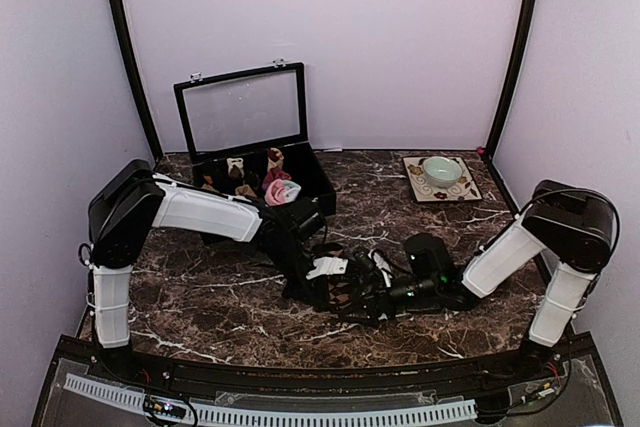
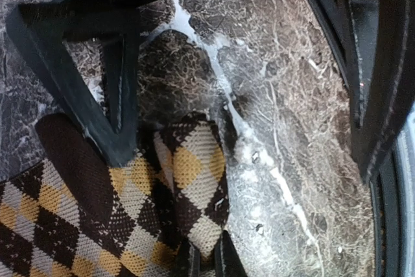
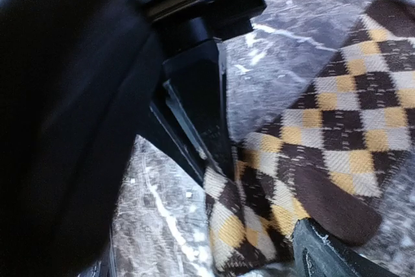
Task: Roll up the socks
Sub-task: Roll the sock at the center of the board.
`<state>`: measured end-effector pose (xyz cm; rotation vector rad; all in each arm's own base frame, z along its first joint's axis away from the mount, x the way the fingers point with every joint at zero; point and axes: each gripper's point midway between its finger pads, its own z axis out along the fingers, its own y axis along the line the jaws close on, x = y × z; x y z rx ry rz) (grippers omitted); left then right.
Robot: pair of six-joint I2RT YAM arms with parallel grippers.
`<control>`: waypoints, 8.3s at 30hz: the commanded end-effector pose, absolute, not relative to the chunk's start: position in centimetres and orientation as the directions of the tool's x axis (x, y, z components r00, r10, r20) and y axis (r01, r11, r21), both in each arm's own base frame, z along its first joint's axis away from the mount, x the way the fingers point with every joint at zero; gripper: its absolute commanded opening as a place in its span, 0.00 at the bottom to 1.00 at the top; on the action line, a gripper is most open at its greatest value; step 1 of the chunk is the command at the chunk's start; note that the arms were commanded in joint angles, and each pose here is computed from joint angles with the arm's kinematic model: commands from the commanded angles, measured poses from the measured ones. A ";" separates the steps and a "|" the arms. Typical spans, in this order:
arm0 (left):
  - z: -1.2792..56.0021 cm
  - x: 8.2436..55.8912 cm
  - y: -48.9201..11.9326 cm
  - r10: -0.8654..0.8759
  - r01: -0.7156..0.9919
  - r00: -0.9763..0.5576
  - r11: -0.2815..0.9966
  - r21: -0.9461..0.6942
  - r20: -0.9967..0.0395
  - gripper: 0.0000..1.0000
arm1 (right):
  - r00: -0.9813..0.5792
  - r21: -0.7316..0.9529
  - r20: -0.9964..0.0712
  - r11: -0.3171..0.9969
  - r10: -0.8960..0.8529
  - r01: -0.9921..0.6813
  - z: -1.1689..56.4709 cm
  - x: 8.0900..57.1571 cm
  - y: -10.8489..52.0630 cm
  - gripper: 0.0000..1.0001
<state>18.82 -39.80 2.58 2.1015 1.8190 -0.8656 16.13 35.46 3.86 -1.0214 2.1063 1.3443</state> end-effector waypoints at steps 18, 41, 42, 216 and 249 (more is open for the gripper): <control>-3.0 18.1 -36.9 0.934 0.784 -0.236 0.019 -0.620 -0.269 0.00 | -0.500 0.282 -0.863 0.757 -0.069 -0.589 10.3 23.2 25.6 0.99; -7.1 19.7 -35.4 0.948 0.751 -0.314 0.209 -0.627 -0.059 0.00 | 0.127 -0.175 -0.877 0.063 -0.464 -0.983 7.7 12.3 34.6 0.46; -7.1 19.7 -35.4 0.949 0.751 -0.311 0.207 -0.627 -0.060 0.00 | 0.141 -0.185 -0.873 0.049 -0.467 -0.982 7.6 12.4 35.1 0.46; 2.6 20.5 -39.4 0.814 0.947 0.318 -0.244 0.211 -0.486 0.37 | -0.890 0.726 -0.053 0.595 -0.453 -0.346 -8.8 12.5 29.6 0.00; -2.2 18.1 -35.3 0.920 0.925 0.044 -0.185 -0.333 -0.389 0.00 | -0.776 0.357 -0.586 0.785 -0.234 -0.506 1.2 21.5 25.1 0.99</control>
